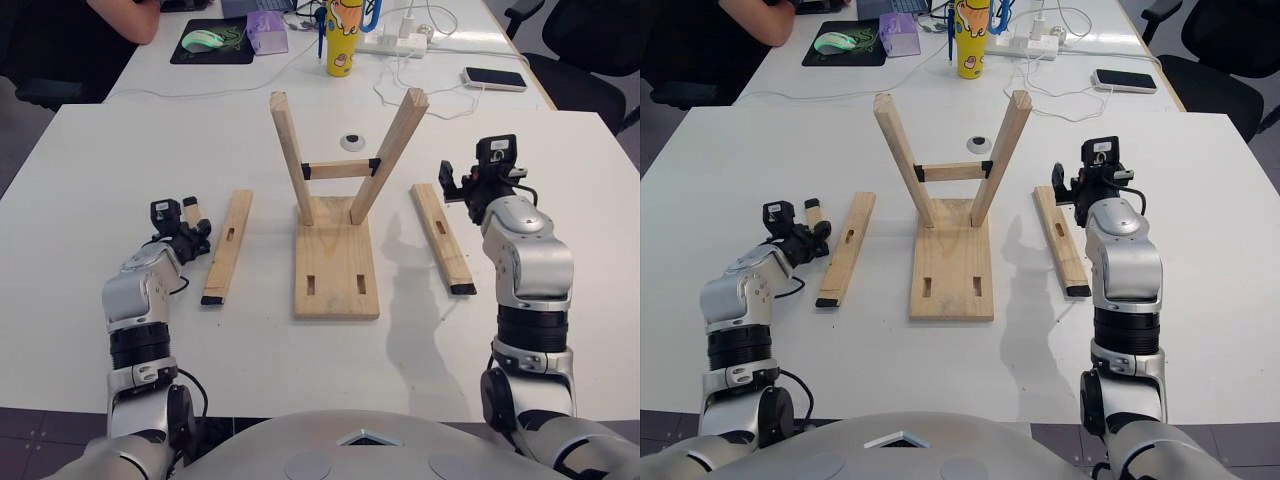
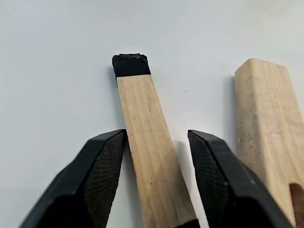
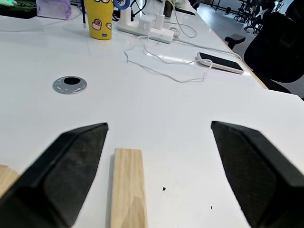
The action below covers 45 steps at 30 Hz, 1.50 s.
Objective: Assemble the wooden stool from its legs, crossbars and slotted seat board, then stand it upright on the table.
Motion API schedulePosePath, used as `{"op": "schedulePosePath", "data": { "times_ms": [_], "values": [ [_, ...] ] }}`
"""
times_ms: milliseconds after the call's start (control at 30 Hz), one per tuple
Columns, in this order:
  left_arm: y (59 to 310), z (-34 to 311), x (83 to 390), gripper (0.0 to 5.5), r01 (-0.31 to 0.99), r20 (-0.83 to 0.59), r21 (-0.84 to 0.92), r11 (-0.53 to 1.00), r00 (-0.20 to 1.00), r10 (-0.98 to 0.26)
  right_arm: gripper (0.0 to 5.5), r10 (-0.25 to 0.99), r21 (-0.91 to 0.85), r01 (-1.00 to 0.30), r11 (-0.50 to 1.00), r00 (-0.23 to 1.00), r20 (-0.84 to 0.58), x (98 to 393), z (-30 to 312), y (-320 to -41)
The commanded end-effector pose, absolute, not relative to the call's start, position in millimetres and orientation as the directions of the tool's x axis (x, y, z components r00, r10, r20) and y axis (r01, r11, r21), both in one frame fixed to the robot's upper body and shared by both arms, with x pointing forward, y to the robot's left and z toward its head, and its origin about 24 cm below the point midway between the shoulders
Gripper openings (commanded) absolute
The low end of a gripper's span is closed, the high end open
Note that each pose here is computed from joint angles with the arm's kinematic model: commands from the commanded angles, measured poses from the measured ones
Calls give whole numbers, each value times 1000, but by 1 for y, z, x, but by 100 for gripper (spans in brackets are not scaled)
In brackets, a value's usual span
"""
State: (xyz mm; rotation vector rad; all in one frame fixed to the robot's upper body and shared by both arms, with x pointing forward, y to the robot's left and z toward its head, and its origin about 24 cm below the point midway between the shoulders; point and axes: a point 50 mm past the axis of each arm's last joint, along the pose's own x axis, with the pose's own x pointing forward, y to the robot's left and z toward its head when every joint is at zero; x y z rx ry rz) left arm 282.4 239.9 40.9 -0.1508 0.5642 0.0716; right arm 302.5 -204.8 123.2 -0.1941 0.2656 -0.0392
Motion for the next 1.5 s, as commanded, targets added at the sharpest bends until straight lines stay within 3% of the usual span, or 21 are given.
{"op": "schedulePosePath", "data": {
  "times_ms": [33,200,367,533,633,767,900,967,1067,1267,1500],
  "values": [
    [244,26,276,217,-127,-620,-110,986,784,32,403,-92,-176,49,983,966,-244,301,126,-206],
    [248,14,279,139,-39,-685,1,999,728,29,403,-135,-93,117,989,966,-220,296,130,-208],
    [250,7,278,132,12,-703,-12,1000,711,-17,403,-171,-65,165,984,980,-105,295,146,-211],
    [263,24,286,132,-2,-531,52,999,847,29,403,-198,-64,208,976,971,131,296,174,-210],
    [266,48,289,132,-36,-311,96,995,948,64,403,-70,58,57,997,967,243,294,191,-201],
    [262,74,280,132,-59,-54,159,986,996,68,403,118,215,-204,955,927,355,289,212,-185],
    [250,87,264,132,-48,113,235,971,993,22,403,392,392,-575,718,800,455,275,225,-159],
    [239,91,253,132,-4,171,283,959,984,-47,403,567,444,-713,543,701,432,261,214,-140],
    [225,92,236,132,58,205,321,945,970,-129,403,703,478,-755,449,629,332,242,191,-125],
    [201,76,198,132,226,123,371,901,949,-289,403,744,605,-669,432,643,179,227,141,-124],
    [162,71,190,132,404,96,447,798,866,-491,403,761,753,-561,344,637,127,216,102,-114]
  ]
}}
